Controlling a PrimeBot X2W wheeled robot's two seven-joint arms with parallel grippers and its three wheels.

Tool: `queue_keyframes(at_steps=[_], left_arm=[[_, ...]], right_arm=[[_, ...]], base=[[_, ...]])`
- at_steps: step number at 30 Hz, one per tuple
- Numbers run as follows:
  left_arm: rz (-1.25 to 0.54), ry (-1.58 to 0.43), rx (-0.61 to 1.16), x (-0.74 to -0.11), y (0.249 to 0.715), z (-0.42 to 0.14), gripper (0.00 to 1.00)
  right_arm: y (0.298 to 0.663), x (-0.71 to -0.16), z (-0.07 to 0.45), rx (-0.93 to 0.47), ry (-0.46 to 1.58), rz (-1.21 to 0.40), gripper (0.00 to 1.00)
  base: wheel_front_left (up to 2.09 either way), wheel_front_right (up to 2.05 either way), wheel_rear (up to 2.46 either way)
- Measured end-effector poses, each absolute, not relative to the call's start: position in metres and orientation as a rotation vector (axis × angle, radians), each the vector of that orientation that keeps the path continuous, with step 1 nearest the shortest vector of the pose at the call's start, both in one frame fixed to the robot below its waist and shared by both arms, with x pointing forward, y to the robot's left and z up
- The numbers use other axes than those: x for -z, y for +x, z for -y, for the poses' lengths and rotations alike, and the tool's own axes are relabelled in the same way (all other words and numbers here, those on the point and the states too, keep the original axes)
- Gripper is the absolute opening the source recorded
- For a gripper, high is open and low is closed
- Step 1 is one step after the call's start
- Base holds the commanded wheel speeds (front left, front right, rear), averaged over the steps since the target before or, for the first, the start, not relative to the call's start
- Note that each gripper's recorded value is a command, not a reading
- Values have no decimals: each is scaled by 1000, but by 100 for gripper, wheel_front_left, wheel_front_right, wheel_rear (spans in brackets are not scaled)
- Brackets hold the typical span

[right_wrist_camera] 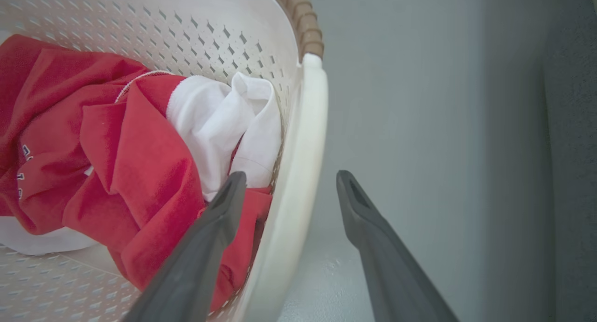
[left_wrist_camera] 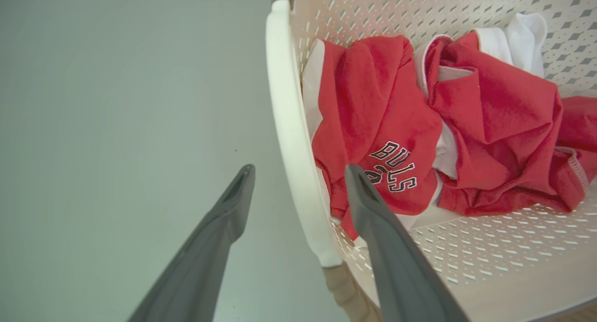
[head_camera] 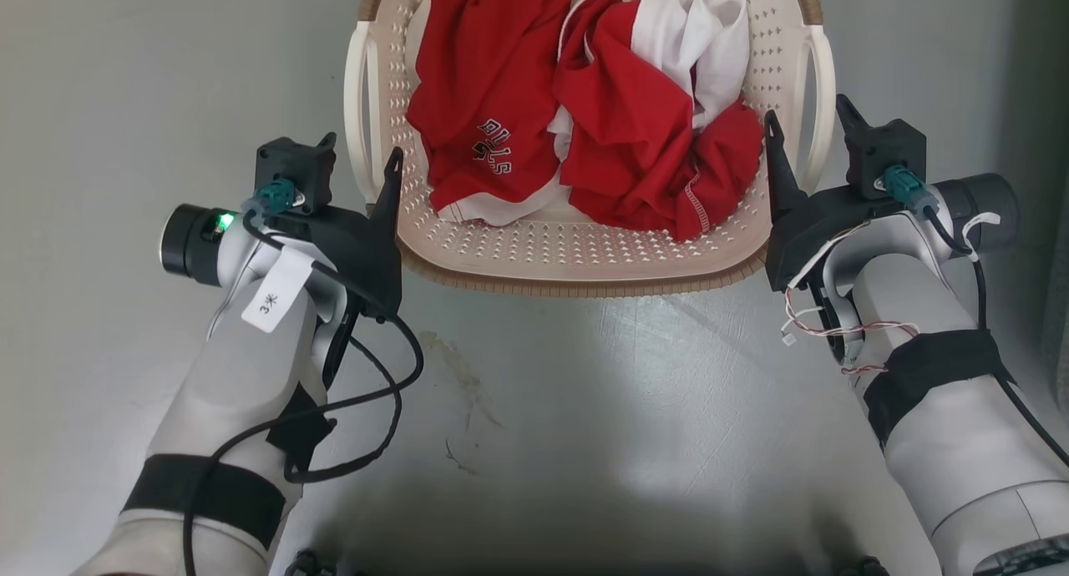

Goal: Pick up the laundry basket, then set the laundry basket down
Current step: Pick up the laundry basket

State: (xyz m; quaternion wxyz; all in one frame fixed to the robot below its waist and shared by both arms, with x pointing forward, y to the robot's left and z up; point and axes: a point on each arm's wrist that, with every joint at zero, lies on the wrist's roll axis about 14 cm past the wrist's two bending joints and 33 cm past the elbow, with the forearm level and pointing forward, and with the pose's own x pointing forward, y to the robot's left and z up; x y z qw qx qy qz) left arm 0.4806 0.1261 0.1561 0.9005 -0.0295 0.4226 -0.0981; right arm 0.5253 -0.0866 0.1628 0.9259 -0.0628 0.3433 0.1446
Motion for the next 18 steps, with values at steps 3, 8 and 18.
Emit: queue_keyframes(at_steps=[3, 8, 18], left_arm=[[-878, -56, 209, -153, 482, -125, 100], [-886, -60, 213, -150, 482, -125, 78], [-902, -101, 229, -145, 479, -114, 0]], right_arm=[[524, -159, 88, -297, -130, -716, 100], [518, -150, 89, -299, -132, -743, 100], [523, -147, 82, -315, -123, -748, 0]], base=[[0, 0, 0], [0, 0, 0], [0, 0, 0]])
